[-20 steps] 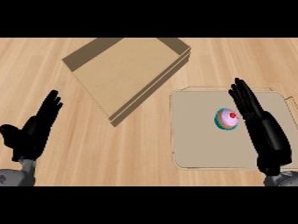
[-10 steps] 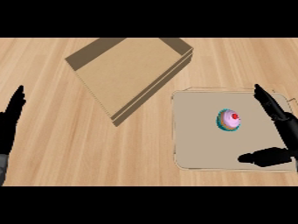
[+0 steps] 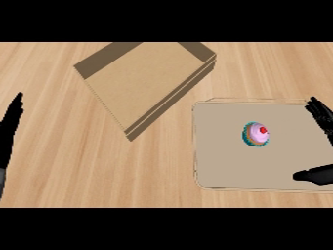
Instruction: Pick the cupcake from the tray and place it in the cardboard box
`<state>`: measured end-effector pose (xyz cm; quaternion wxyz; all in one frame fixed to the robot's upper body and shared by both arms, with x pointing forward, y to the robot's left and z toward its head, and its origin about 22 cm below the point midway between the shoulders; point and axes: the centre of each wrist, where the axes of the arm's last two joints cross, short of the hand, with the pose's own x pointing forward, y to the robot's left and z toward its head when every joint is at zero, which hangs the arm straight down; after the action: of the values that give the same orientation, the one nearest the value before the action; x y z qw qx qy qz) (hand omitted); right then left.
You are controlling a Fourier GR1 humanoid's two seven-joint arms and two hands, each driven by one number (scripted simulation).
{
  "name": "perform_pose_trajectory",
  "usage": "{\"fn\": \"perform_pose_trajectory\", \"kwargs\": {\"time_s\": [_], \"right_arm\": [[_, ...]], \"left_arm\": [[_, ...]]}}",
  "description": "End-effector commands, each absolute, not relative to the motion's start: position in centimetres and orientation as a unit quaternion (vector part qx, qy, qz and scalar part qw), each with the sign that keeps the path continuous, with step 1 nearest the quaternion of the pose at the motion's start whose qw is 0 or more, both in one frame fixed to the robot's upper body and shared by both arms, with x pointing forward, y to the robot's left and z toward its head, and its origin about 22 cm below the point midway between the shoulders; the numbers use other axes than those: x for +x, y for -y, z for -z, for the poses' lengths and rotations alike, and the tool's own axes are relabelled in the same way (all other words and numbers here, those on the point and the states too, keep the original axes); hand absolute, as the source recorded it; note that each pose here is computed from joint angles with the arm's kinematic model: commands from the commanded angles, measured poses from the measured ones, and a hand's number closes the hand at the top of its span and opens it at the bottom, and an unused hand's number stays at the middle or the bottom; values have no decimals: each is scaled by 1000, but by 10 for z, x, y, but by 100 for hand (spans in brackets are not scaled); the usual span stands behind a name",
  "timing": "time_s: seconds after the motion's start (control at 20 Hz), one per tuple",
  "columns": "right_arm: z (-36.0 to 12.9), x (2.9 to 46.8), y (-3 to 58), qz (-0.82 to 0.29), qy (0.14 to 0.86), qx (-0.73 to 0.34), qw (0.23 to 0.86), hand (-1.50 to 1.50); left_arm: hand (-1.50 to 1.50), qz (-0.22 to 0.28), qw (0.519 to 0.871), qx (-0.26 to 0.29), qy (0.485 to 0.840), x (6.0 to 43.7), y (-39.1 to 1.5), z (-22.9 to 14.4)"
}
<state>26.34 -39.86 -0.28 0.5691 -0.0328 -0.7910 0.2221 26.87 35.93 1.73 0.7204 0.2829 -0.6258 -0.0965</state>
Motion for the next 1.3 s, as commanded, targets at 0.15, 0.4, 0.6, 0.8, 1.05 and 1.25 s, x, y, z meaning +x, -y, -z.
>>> {"fn": "perform_pose_trajectory", "kwargs": {"time_s": [0.15,0.4,0.6,0.8,1.05,1.25], "right_arm": [[-51,293,424,-405,708,-110,568,-150],[-83,317,404,-494,647,-106,572,-150],[-85,331,366,-563,578,-120,579,-150],[-72,343,352,-576,555,-92,593,-150],[-85,348,340,-592,535,-109,592,-150],[-73,352,335,-593,538,-110,589,-150]], "left_arm": [[0,97,718,290,625,264,-353,-11],[0,101,723,294,618,268,-354,-19],[0,104,726,291,614,265,-361,-17],[0,100,719,290,624,274,-369,-21],[0,100,720,289,623,268,-368,-23],[0,97,720,293,622,274,-355,-13]]}}
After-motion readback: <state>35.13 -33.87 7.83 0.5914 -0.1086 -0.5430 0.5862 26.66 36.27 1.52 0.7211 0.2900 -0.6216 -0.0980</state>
